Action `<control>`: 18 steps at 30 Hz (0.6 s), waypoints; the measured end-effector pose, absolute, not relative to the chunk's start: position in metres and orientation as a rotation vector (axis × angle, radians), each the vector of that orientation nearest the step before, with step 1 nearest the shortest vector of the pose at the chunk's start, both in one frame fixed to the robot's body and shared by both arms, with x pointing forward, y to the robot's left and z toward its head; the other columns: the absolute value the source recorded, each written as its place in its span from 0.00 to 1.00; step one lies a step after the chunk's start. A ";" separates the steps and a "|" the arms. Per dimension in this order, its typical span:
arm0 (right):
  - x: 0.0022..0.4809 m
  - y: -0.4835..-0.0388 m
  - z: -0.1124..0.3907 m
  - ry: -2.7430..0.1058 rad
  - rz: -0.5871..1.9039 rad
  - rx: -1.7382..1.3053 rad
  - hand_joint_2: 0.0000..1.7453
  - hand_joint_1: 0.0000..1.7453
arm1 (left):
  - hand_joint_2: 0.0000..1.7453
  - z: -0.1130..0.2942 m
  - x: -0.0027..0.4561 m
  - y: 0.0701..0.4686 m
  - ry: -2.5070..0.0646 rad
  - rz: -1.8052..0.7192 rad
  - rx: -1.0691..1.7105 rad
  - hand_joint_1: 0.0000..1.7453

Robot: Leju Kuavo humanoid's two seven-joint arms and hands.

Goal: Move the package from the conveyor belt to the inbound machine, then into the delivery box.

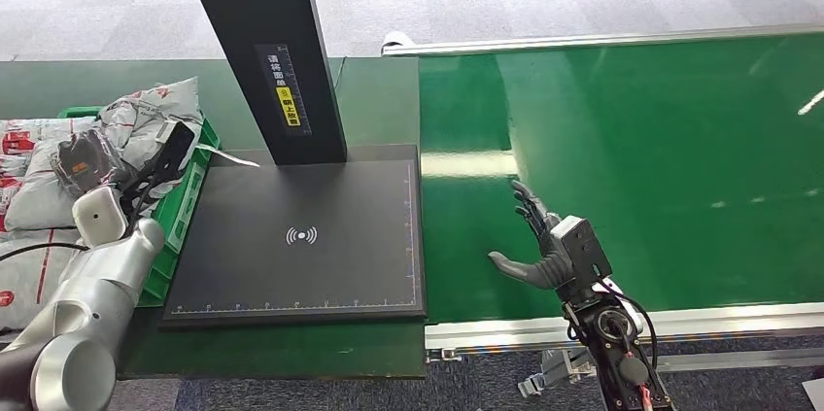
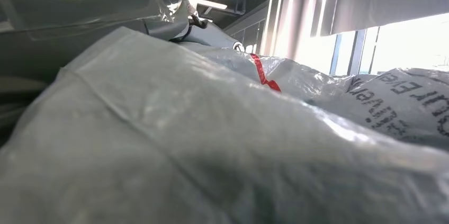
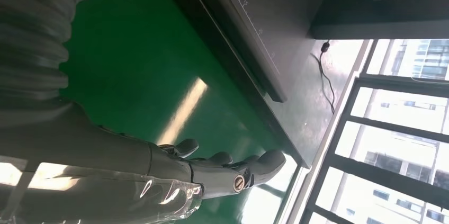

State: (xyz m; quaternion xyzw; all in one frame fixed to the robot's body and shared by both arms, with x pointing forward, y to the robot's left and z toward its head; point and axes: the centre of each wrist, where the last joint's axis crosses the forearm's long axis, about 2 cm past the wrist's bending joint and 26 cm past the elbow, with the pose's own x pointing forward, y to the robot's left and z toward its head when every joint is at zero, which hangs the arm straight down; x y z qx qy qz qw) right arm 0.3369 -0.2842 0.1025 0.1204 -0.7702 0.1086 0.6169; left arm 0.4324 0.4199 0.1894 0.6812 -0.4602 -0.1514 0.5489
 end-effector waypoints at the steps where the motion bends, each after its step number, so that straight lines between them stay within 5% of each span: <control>1: 0.337 -0.284 0.102 -1.772 0.250 0.277 1.00 0.00 | 1.00 0.189 0.431 0.421 -1.097 -0.356 1.612 0.03; 12: 0.336 -0.283 0.102 -1.770 0.249 0.285 1.00 0.00 | 1.00 0.223 0.395 0.444 -1.678 -0.389 1.769 0.00; 18: 0.342 -0.280 0.107 -1.783 0.269 0.299 1.00 0.00 | 1.00 0.249 0.356 0.463 -1.829 -0.128 1.962 0.00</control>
